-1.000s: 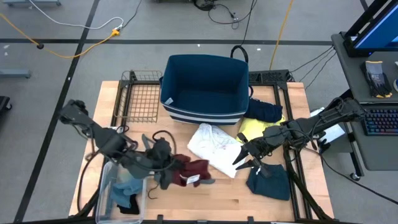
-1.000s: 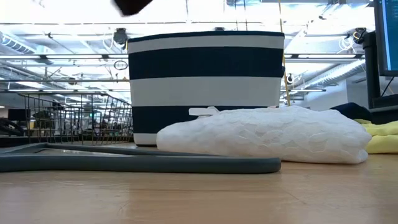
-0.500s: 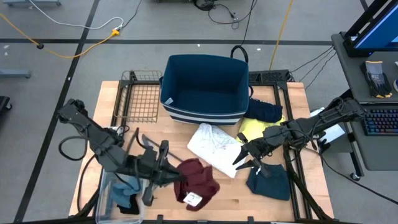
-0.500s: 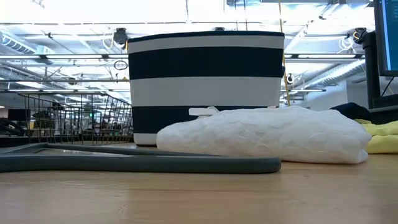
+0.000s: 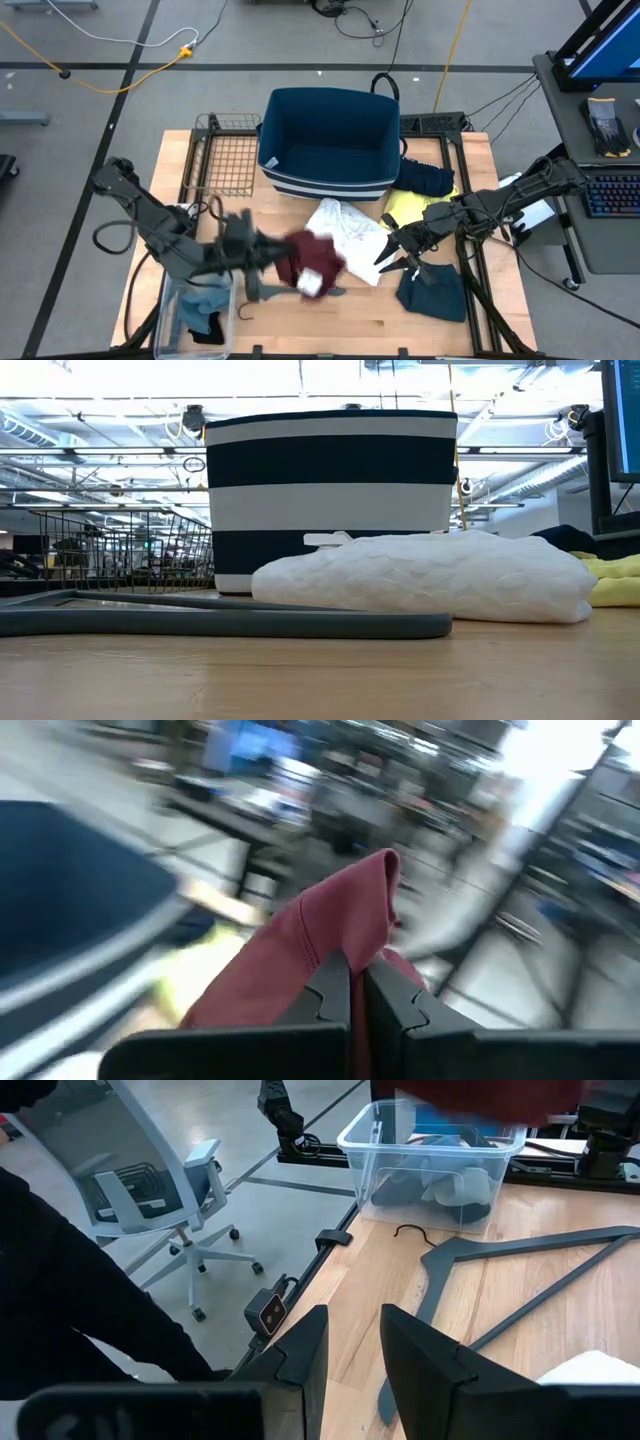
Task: Pick & Place Cloths
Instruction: Put the dark red boxer into the brown wire basket
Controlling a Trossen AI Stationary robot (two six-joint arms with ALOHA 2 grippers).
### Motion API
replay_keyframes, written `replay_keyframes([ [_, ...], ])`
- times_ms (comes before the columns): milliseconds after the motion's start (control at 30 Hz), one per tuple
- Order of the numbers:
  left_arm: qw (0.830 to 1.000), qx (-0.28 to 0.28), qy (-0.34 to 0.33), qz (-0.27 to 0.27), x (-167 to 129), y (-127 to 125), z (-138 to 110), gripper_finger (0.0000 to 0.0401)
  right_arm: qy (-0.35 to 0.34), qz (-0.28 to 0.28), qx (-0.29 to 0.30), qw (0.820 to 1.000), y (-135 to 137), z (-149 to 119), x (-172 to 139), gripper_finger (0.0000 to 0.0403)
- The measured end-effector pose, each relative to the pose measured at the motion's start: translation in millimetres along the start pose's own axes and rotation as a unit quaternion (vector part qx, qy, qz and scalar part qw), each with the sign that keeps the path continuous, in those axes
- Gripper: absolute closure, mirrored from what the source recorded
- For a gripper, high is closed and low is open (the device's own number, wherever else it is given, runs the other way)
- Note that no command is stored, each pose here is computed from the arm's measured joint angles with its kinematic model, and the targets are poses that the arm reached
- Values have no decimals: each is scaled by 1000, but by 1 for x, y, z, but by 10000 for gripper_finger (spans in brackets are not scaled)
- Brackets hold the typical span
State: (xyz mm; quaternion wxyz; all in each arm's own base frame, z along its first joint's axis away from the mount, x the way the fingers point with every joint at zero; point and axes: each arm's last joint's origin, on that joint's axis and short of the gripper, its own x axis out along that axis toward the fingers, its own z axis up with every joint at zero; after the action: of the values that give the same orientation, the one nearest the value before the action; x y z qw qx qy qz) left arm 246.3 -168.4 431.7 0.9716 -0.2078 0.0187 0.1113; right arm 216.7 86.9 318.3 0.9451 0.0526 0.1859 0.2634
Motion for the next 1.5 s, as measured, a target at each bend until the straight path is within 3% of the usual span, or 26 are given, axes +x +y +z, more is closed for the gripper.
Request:
replay_keyframes([
  [167, 988, -22, -69, 134, -15, 20, 17, 401, 0, 0, 0, 1000, 0, 0, 0, 316],
  [300, 957, 6, -140, 254, -25, 33, 33, 401, 0, 0, -4, 1000, 0, 0, 0, 316],
  [400, 935, 43, -156, 315, -26, 44, 43, 401, -1, -8, -26, 1000, 0, 0, 0, 316],
  [667, 882, 136, -142, 428, -13, 85, 75, 401, -14, -123, -101, 987, -7, 4, -7, 316],
  [900, 825, 169, -133, 522, -13, 126, 103, 401, -38, -140, -113, 983, -13, 10, -31, 316],
  [1100, 779, 177, -127, 588, -24, 156, 123, 401, -47, -93, -113, 988, -14, 12, -56, 316],
  [1233, 748, 189, -115, 626, -29, 174, 128, 401, -57, -104, -111, 987, -15, 12, -70, 316],
  [1367, 741, 204, -94, 632, -28, 192, 128, 401, -69, -114, -111, 985, -14, 13, -80, 316],
  [1500, 760, 185, -68, 619, -29, 219, 124, 401, -81, -114, -115, 983, -12, 14, -87, 316],
])
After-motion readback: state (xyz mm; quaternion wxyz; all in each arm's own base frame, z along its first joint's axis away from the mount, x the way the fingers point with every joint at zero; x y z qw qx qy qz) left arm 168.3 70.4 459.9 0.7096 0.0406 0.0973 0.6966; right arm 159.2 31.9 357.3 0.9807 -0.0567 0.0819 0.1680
